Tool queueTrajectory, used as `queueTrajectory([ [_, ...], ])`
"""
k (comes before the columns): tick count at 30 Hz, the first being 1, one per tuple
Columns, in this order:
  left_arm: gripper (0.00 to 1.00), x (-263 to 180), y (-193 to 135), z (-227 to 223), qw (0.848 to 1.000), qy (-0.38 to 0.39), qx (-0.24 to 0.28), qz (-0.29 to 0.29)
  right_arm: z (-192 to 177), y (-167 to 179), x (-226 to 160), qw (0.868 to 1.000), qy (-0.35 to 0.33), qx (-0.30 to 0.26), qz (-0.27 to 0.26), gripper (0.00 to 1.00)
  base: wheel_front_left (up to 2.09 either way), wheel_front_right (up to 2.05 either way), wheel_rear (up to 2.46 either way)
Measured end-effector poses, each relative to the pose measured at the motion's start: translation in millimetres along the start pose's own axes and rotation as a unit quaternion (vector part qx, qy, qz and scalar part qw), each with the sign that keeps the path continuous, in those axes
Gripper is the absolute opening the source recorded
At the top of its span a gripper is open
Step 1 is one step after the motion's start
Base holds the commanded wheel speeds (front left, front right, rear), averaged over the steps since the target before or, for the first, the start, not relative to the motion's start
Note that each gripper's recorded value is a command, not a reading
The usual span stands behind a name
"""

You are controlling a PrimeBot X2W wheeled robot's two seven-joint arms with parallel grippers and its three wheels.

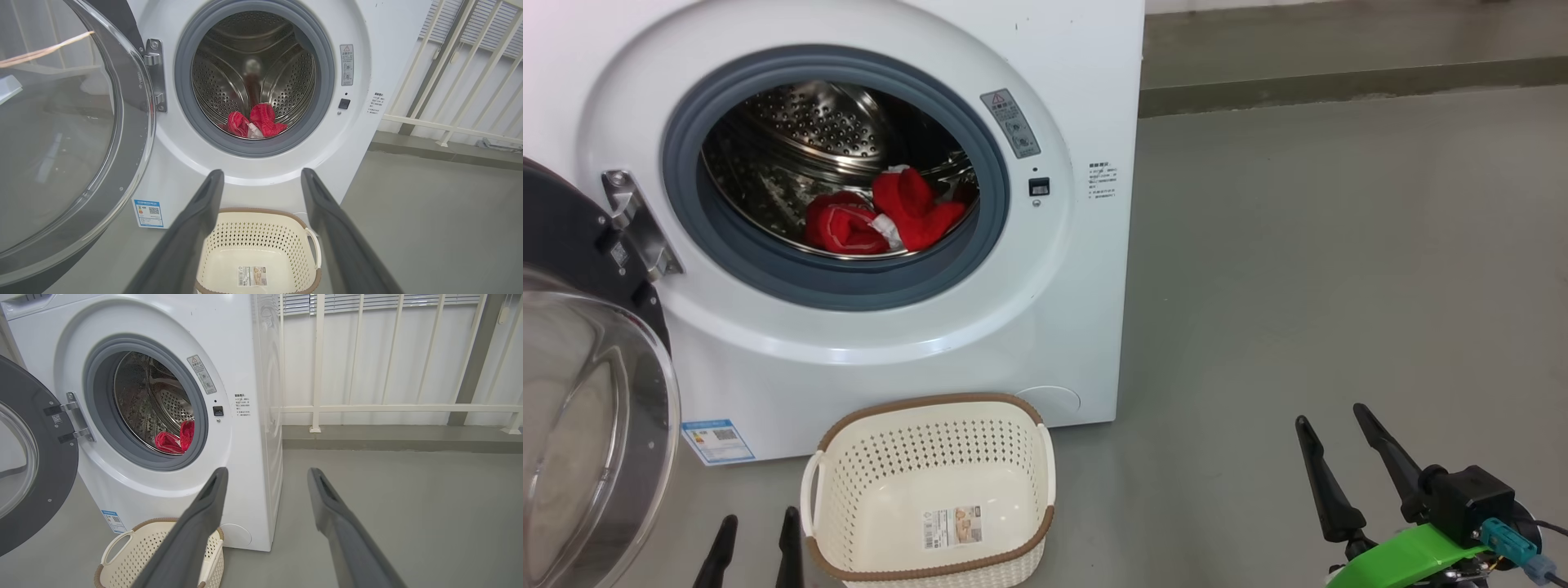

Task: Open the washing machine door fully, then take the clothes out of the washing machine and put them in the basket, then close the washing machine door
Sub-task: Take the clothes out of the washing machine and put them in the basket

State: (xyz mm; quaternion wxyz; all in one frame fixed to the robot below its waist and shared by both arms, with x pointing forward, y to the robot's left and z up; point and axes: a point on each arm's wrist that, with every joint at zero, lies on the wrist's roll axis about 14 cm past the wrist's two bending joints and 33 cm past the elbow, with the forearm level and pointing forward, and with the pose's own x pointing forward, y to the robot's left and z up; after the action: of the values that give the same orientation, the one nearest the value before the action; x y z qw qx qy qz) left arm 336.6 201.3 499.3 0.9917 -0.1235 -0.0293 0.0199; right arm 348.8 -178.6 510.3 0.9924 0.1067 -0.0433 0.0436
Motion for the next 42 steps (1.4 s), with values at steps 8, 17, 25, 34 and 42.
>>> queueTrajectory([
  [8,1.0,-1.2,1.0,-1.8,1.0,0.003,0.013,-0.005,-1.5,0.6,0.2,1.0,0.003,0.001,0.003,1.0,0.0,0.0,0.0],
  [17,1.0,-4.2,5.8,-10.2,0.999,0.017,0.027,0.003,-1.7,2.4,-0.5,1.0,0.003,0.001,0.006,1.0,0.66,-0.66,0.0],
  [25,1.0,-4.6,12.2,-11.6,0.999,0.019,0.026,0.014,-4.1,3.1,-0.8,1.0,0.007,0.001,0.006,1.0,1.79,-1.79,0.0],
  [34,1.0,-4.1,12.0,-11.2,1.0,0.018,0.021,0.012,-5.5,3.4,-0.8,1.0,0.009,0.001,0.007,1.0,1.49,-1.49,0.0],
  [42,1.0,-4.2,12.4,-14.5,0.999,0.023,0.022,0.012,-8.4,3.3,0.5,1.0,0.014,0.002,0.007,1.0,0.35,-0.35,0.0],
])
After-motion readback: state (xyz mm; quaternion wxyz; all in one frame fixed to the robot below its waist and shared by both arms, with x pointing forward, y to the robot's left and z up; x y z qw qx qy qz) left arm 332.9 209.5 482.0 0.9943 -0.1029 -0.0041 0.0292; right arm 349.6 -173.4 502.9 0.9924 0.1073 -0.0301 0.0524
